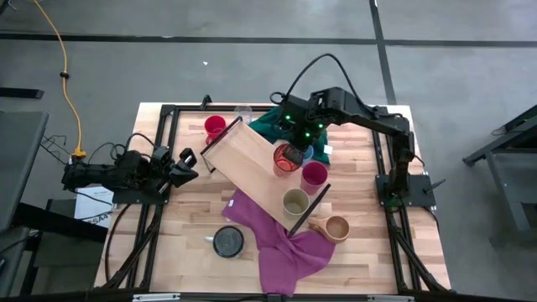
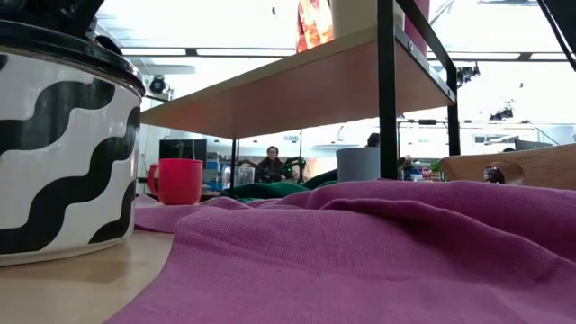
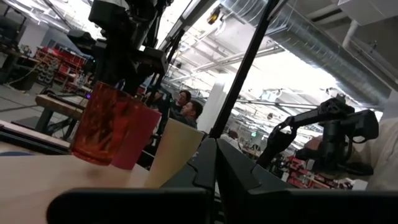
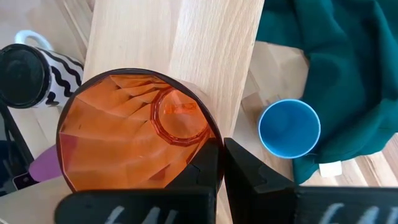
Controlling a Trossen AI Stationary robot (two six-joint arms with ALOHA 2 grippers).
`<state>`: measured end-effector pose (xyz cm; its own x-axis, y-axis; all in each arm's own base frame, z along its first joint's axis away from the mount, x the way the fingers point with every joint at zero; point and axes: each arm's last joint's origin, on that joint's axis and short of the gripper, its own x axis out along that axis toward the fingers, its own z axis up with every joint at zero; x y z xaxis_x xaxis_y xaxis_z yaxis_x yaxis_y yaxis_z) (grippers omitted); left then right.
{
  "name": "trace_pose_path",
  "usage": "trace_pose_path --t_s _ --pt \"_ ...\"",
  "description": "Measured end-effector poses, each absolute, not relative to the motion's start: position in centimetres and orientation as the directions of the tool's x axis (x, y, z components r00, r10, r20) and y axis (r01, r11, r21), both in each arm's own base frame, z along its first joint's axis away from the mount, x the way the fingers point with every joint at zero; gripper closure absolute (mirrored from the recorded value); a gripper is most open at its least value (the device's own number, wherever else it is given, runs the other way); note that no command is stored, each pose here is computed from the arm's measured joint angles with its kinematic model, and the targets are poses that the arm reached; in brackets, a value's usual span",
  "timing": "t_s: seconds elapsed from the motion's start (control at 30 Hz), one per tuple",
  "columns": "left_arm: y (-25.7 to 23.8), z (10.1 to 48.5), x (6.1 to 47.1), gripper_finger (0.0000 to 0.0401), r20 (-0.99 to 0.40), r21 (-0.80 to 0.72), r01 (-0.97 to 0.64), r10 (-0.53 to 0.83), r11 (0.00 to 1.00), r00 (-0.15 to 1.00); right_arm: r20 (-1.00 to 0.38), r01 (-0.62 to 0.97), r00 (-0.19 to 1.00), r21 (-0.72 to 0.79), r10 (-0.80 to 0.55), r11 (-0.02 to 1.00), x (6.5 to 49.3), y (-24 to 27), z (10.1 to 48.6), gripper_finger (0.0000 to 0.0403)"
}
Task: Stack small to large cups/mugs on shelf
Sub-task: Put the orange cup on the shelf
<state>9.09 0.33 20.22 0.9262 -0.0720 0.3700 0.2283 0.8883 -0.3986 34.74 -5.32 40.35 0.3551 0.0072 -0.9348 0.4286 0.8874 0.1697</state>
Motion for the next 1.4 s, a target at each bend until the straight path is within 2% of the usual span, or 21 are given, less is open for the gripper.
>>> trace_pose_path --t_s 1.4 --pt "0.3 20.2 9.1 0.0400 0.370 -0.399 0.228 -0.072 0.888 0.926 -0.947 0.435 0.315 0.198 0.058 0.878 35.0 -5.4 39.1 0.0403"
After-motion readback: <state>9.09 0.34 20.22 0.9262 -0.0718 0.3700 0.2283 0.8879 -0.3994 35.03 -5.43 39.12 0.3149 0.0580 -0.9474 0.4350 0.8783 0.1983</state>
